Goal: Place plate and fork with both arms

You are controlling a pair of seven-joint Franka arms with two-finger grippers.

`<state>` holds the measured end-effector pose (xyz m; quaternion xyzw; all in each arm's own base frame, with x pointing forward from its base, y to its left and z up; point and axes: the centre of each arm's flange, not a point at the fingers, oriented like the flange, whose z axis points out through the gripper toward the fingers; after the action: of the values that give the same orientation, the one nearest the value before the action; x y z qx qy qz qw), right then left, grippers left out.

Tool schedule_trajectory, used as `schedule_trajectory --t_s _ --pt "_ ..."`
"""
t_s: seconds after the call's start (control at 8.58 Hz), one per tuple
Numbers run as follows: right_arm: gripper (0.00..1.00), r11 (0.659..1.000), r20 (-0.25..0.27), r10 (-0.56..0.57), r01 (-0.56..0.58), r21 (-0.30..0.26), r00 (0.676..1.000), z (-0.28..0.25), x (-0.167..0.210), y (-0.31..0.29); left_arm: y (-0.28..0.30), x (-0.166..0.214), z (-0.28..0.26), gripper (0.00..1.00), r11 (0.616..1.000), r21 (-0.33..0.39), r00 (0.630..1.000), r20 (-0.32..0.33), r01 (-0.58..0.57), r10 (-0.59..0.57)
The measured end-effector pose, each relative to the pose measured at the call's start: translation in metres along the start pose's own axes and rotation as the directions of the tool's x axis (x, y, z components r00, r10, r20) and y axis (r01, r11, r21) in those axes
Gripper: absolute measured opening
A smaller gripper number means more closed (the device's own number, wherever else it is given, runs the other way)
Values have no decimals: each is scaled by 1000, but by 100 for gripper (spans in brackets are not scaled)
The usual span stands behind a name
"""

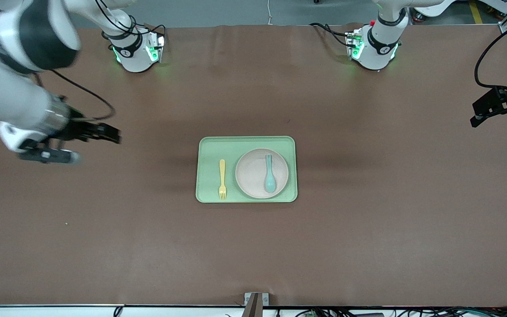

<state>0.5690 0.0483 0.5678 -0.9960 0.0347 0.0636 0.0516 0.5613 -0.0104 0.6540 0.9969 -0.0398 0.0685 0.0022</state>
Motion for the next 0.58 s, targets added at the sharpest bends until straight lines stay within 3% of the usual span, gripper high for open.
schedule_trajectory --t_s 0.12,0.35,0.58 --pt "100 1000 -13 -20 20 1 1000 -19 -11 32 0 0 0 100 1000 0 1000 0 0 0" --pt "100 993 -8 -73 71 -97 997 -44 -34 64 -1 0 -1 100 1000 0 1000 -1 2 -2" --pt "100 991 -43 -71 66 -116 997 -62 -43 70 -1 0 -1 100 1000 0 1000 -2 3 -3"
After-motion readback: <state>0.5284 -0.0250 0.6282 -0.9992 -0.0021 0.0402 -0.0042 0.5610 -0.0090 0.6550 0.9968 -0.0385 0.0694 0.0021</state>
